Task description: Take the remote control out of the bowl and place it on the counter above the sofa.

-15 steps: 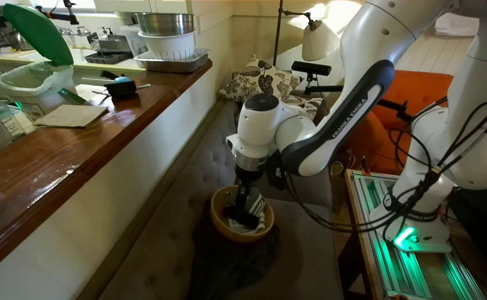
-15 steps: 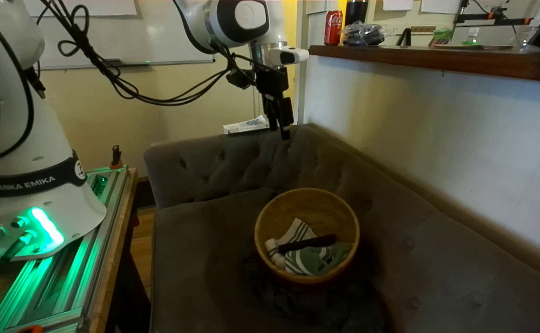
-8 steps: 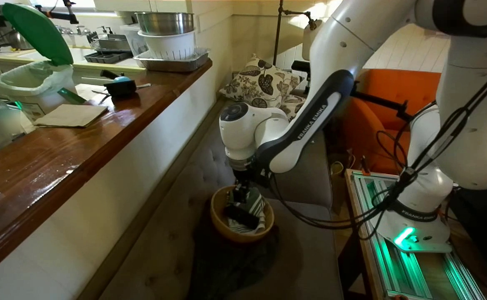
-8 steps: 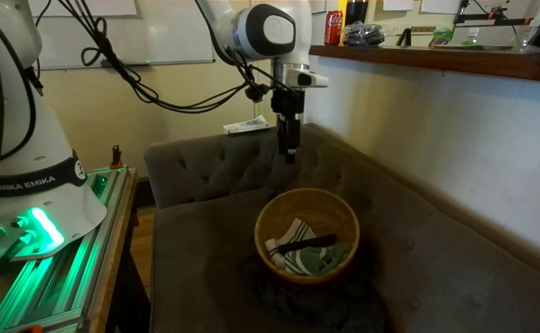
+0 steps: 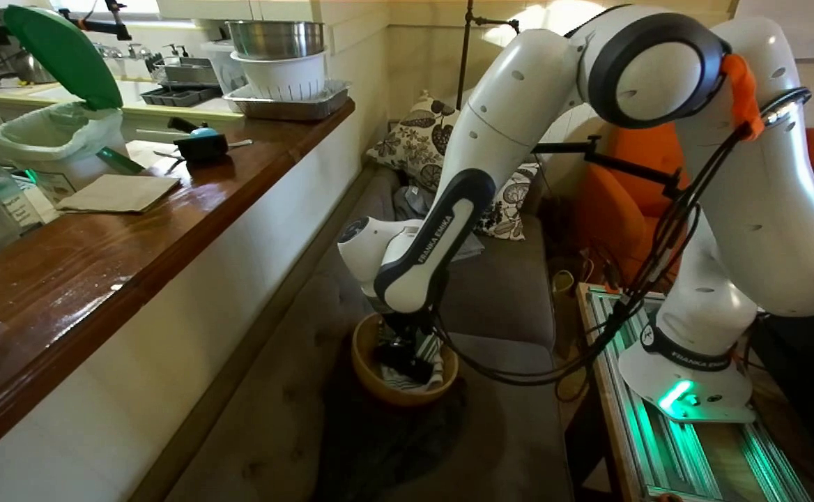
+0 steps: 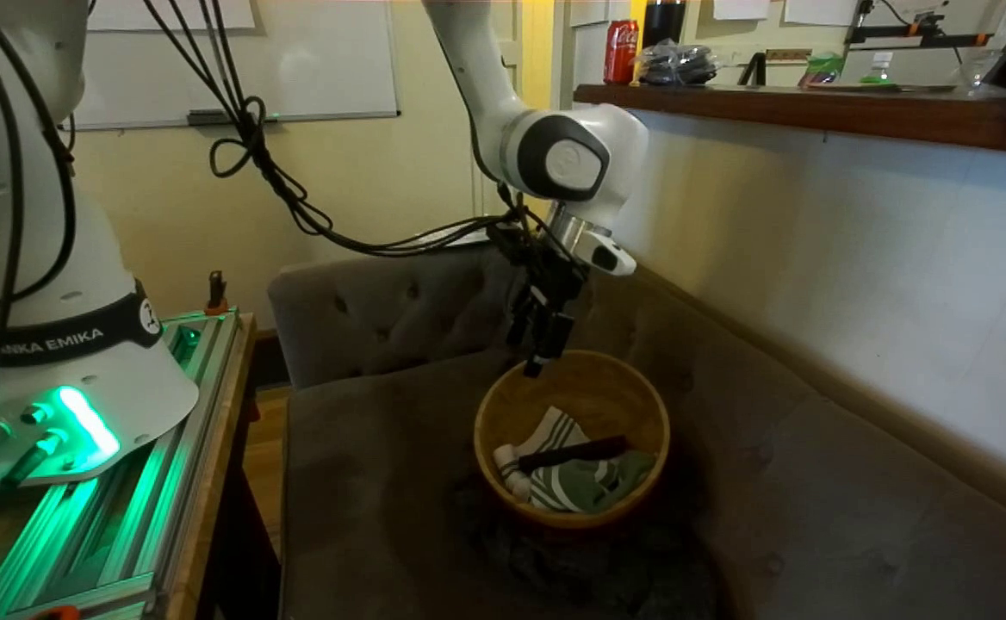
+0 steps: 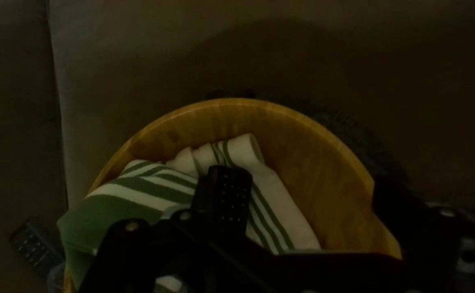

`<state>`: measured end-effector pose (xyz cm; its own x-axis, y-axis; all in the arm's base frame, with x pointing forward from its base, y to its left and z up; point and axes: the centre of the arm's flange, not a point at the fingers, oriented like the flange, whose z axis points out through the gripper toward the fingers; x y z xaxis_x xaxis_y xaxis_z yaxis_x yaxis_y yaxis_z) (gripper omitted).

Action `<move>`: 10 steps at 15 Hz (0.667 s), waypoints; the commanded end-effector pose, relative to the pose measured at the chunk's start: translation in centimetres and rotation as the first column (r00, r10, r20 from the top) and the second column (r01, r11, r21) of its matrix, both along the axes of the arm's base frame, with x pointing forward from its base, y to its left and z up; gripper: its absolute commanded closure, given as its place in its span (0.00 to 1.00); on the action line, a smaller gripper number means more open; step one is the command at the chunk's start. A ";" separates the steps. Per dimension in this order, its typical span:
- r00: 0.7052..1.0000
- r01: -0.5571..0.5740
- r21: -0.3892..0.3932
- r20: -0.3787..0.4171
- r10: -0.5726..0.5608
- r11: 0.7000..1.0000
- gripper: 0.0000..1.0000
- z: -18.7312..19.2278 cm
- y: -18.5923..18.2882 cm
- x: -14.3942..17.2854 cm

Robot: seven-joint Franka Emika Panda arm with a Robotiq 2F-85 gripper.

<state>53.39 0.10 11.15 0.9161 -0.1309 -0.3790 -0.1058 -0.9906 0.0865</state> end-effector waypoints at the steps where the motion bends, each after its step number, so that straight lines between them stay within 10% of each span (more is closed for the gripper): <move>1: 1.000 0.005 0.000 -0.010 -0.005 1.000 0.00 -0.7 -0.5 0.2; 10: 0.964 -0.147 0.229 -0.185 0.192 0.962 0.00 -5.6 -5.5 4.5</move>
<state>55.04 -3.45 8.15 0.8641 0.0255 -0.5027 0.0197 -0.9997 -0.0168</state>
